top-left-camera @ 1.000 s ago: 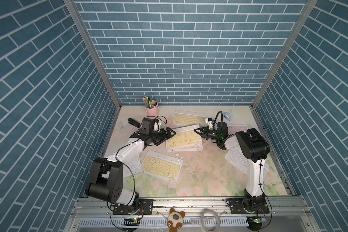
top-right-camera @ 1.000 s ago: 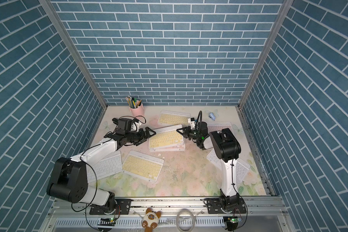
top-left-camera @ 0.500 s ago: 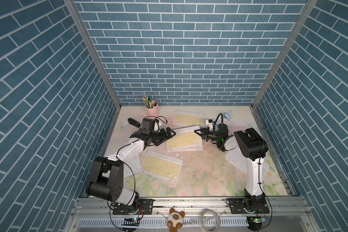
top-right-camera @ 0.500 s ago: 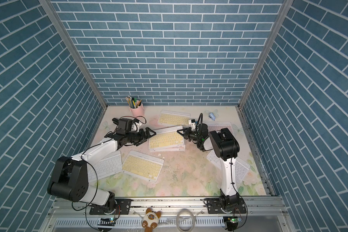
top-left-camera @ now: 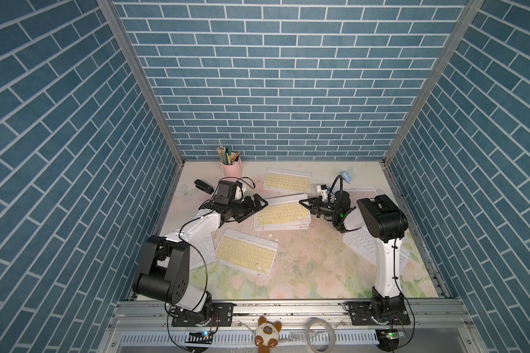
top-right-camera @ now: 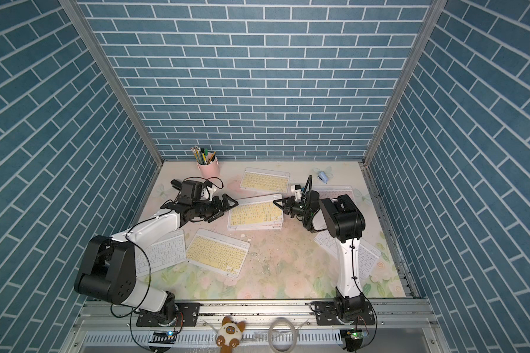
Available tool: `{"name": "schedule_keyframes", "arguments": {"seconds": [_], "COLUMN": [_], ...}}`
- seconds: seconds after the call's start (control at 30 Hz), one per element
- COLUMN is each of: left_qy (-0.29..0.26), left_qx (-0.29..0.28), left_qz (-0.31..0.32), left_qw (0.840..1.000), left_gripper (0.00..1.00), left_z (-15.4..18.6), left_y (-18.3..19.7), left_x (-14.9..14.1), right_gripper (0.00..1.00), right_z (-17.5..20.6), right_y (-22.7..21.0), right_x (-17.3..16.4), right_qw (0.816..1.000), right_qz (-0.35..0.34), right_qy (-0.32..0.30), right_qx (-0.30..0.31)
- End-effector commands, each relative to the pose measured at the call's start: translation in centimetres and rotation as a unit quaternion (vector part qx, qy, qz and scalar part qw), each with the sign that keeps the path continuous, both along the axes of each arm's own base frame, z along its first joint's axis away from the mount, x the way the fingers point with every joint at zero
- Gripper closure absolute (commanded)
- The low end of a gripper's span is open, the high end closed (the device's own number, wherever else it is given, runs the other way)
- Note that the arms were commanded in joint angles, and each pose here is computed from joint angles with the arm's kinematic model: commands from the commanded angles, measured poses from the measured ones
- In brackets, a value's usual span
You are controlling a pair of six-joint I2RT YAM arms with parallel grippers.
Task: Stack the numeric keypads
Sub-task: Place the numeric keypad at the numeric keypad.
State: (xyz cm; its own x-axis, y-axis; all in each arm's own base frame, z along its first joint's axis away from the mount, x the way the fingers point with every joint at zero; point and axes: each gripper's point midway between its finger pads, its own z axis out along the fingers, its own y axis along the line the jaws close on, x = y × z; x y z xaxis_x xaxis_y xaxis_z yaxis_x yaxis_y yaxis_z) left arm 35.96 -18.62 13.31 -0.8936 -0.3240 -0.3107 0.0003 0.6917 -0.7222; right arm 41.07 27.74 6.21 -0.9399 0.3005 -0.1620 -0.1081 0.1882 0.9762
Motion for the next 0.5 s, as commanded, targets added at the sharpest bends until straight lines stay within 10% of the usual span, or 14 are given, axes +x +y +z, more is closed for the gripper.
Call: {"name": "schedule_keyframes", "arguments": {"seconds": [0.0,0.47], "left_qy": [-0.003,-0.001], "left_qx": [0.003,0.001], "left_qz": [0.001,-0.002], "left_qw": [1.000,1.000], "left_gripper": [0.00,0.00], "left_z": [-0.2,-0.3], "left_y": [0.1,0.0], "left_x": [0.3,0.1], "right_gripper": [1.00,0.72], "right_z": [0.1,-1.3], "right_y": [0.3,0.0], "right_x": [-0.7,-0.3], "right_qw": [1.000,0.999], "right_qz": [0.020,0.012], "right_qy": [-0.010,0.011], "right_qx": [0.011,-0.032]}}
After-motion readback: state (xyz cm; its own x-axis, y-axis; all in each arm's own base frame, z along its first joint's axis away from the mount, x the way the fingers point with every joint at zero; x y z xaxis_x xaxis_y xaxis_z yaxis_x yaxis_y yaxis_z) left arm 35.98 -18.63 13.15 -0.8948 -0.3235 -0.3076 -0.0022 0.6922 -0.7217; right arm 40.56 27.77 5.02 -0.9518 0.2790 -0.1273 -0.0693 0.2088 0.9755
